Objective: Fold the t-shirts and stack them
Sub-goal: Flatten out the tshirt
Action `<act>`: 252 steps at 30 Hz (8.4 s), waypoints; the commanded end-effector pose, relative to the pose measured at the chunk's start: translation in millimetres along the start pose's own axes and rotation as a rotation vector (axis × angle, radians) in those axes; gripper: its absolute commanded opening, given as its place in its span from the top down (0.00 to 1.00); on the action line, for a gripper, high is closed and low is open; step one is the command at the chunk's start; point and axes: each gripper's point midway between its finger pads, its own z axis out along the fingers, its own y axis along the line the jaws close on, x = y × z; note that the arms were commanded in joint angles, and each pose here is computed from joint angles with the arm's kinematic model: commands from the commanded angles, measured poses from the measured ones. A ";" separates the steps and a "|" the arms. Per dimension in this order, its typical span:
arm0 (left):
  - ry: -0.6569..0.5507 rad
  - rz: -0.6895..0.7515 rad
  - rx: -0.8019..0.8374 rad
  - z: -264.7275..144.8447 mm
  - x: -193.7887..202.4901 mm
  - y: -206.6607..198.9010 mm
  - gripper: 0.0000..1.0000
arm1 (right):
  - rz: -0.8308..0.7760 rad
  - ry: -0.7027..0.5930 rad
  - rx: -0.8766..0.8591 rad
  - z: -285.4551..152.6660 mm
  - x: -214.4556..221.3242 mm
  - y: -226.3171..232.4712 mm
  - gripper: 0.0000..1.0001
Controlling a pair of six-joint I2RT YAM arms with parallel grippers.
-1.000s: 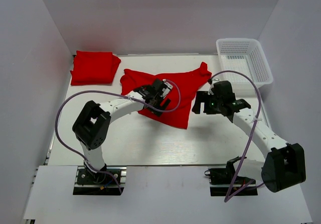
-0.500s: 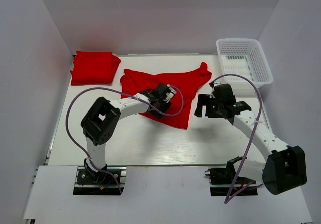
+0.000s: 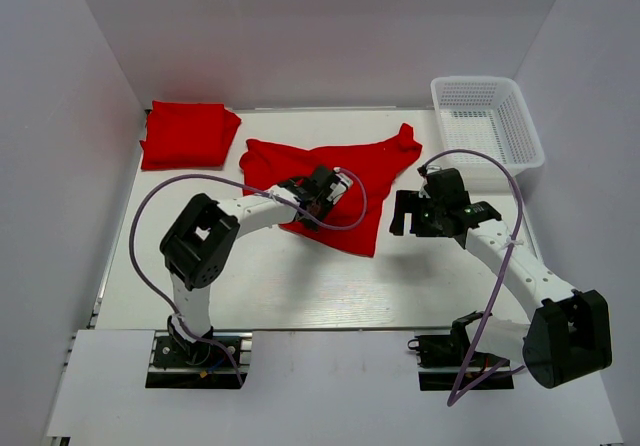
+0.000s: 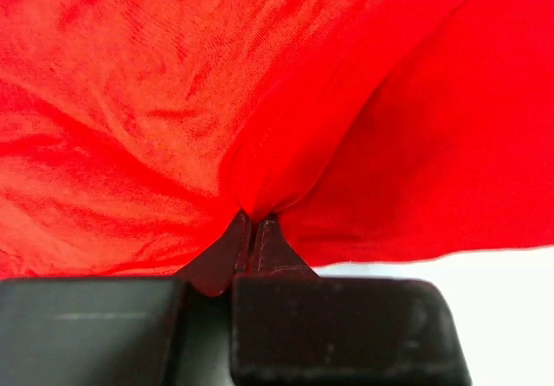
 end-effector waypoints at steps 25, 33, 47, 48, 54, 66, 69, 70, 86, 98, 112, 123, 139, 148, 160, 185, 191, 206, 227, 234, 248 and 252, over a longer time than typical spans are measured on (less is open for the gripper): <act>-0.257 -0.405 -0.046 -110.7 -86.9 40.8 1.00 | 0.051 0.184 -0.116 61.8 32.8 48.4 0.14; -0.246 -0.436 -0.041 -108.9 -77.6 38.1 1.00 | 0.039 0.213 -0.068 86.5 39.7 58.8 0.16; -0.283 -0.470 -0.064 -120.6 -80.6 51.4 1.00 | 0.053 0.214 0.070 113.8 47.7 54.2 1.00; -0.273 -0.467 -0.066 -120.3 -78.0 51.0 1.00 | 0.053 0.204 0.078 114.1 42.2 54.9 1.00; -0.362 -0.513 -0.157 -156.7 -103.9 83.8 1.00 | 0.034 -0.036 0.183 76.4 -17.1 37.4 1.00; -0.587 -0.694 -0.499 -291.9 -136.9 195.6 1.00 | 0.029 -0.604 0.424 -88.7 -165.0 -9.3 1.00; -0.658 -0.719 -0.577 -330.0 -130.4 214.2 1.00 | 0.047 -0.710 0.519 -135.0 -185.6 -31.0 1.00; -0.668 -0.713 -0.625 -342.5 -124.7 224.3 1.00 | 0.060 -0.749 0.536 -150.7 -194.3 -35.2 1.00; -0.996 -0.905 -0.860 -527.2 -28.7 259.1 1.00 | 0.174 -1.246 0.846 -397.0 -224.7 -79.5 1.00; -1.099 -0.824 -0.668 -548.9 -38.8 238.6 1.00 | 0.134 -1.323 0.812 -437.5 -221.9 -72.8 1.00; -0.431 -0.807 -0.661 -230.2 -68.9 231.9 1.00 | -0.003 -0.856 0.808 -171.0 -257.6 -79.8 1.00; -0.030 -0.885 -0.629 -21.6 -33.1 292.6 1.00 | -0.022 -0.555 0.849 8.3 -287.5 -124.5 1.00; -0.135 -0.843 -0.379 40.6 -56.4 320.2 0.62 | -0.122 -0.499 0.835 82.6 -339.3 -131.6 0.90; -0.290 -0.724 -0.256 -36.1 -101.0 317.7 0.00 | -0.085 -0.561 0.791 50.4 -353.3 -116.0 0.10; -0.265 -0.749 -0.135 -125.3 -51.4 242.6 0.00 | -0.049 -0.361 0.502 21.1 -248.4 -81.3 0.10; 0.017 -1.128 -0.127 -95.5 160.7 111.3 0.03 | 0.036 -0.181 0.126 -11.6 -53.3 -35.1 0.10; 0.059 -1.153 -0.128 -77.5 164.7 110.0 0.07 | 0.039 -0.182 0.134 -14.6 -53.1 -35.7 0.10; 0.208 -1.167 -0.191 -57.2 220.6 83.0 0.48 | 0.048 -0.162 0.180 -8.6 -47.1 -45.1 0.10; 0.057 -1.127 -0.136 -58.3 186.6 96.3 1.00 | 0.096 0.014 0.148 9.0 18.3 -42.5 0.10; -0.014 -1.115 -0.116 -75.0 173.9 99.0 1.00 | 0.181 0.034 0.197 30.8 29.1 -42.0 0.10; 0.000 -1.116 -0.077 -78.5 179.7 87.4 1.00 | 0.459 -0.019 0.368 62.3 36.4 -63.1 0.10; 0.000 -1.107 -0.077 -80.3 180.5 87.1 1.00 | 0.517 -0.022 0.415 68.1 45.1 -69.3 0.10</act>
